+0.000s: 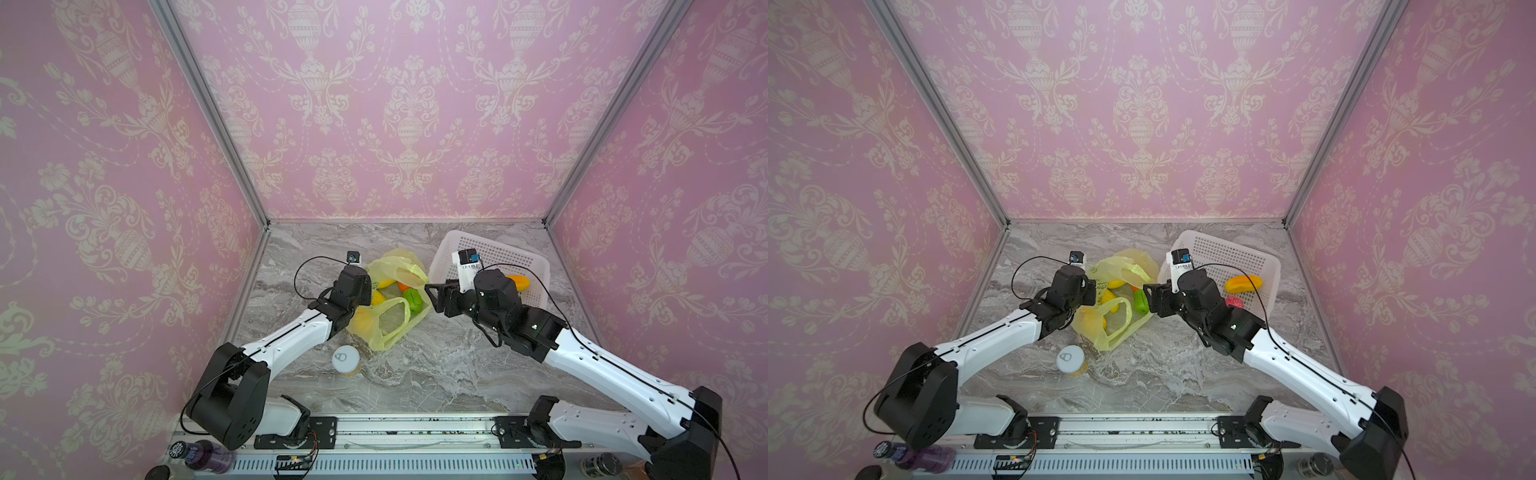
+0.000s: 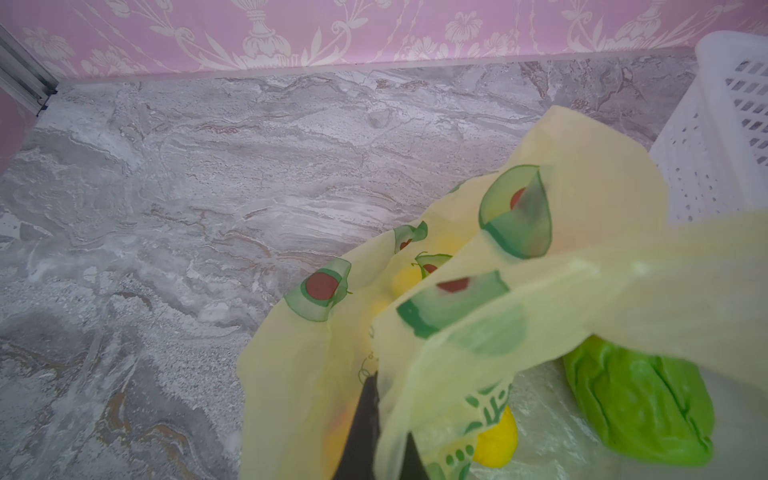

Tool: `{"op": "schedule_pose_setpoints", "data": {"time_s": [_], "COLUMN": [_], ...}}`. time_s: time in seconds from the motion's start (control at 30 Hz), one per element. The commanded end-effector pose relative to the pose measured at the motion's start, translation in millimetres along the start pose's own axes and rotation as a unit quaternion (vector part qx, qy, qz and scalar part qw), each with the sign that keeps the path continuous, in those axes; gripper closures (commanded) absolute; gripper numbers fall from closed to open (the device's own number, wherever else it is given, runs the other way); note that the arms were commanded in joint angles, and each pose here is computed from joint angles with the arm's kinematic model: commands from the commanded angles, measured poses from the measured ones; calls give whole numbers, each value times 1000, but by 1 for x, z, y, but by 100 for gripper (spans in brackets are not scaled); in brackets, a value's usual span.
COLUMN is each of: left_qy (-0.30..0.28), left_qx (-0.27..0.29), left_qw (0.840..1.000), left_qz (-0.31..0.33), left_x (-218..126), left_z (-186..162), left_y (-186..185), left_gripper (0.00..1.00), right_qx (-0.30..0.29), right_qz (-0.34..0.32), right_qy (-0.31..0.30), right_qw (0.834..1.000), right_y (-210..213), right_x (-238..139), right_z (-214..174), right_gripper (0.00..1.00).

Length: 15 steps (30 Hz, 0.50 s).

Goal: Untie the knot of the plastic bag and take out the fruit

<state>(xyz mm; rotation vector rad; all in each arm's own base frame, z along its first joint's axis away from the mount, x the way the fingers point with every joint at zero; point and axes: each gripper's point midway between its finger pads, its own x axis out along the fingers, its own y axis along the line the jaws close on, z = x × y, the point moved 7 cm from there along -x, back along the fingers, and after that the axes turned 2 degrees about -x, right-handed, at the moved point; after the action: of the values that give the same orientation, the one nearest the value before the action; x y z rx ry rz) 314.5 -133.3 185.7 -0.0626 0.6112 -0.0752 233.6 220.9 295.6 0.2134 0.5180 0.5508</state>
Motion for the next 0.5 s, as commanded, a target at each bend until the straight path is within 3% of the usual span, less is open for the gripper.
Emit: {"op": "schedule_pose_setpoints", "data": {"time_s": [0.0,0.2,0.47], "left_qy": [-9,-18,-4], "left_qx": [-19,-38,-57], "left_qw": [1000,999,998], "left_qz": [6,1,-32], "left_x": [-10,-17,-24], "left_z": [-1,2,5], "left_y": [6,8,2], "left_gripper": [100,100,100], "right_qx": [-17,-57,-77], "right_qz": [38,62,111], "right_qy": [-62,-54,-75], "right_qw": [997,995,988], "right_y": [19,46,66], "right_x": [15,56,74], "right_z": [22,28,22], "right_gripper": [37,51,52]}}
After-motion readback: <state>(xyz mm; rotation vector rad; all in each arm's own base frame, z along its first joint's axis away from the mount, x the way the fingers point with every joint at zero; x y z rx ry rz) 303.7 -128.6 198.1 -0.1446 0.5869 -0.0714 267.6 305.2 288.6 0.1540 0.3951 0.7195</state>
